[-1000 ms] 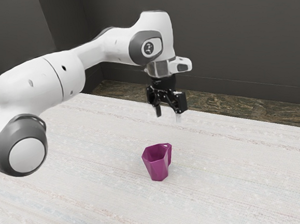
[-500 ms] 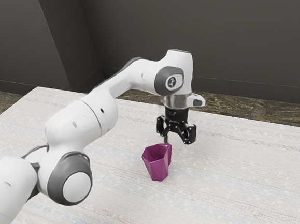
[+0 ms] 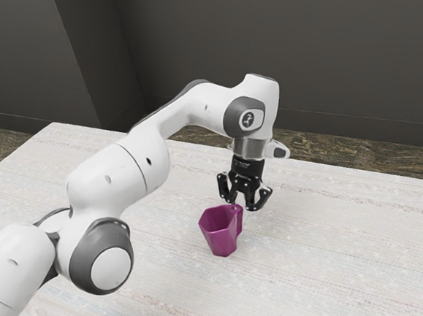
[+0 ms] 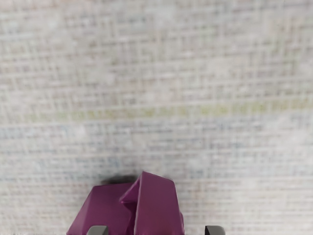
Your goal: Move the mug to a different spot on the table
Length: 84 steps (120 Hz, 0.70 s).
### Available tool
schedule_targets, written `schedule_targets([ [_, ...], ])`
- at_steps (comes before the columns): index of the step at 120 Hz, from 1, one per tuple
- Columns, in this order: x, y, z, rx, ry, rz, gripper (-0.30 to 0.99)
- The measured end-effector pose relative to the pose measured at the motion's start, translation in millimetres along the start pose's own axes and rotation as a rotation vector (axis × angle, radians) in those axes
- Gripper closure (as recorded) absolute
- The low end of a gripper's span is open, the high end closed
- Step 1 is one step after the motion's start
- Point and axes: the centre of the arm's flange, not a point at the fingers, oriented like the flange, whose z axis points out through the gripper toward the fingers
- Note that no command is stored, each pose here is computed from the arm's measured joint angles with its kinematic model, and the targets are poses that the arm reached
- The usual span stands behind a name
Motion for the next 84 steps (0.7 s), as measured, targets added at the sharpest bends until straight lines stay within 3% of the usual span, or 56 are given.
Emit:
schedule_targets([
  [40,1,-11,9,0.02,-0.039,-0.052,0.58],
  [68,-3,-20,18,0.06,-0.099,-0.083,0.64],
  [84,-4,-27,22,0.047,-0.135,-0.092,0.66],
])
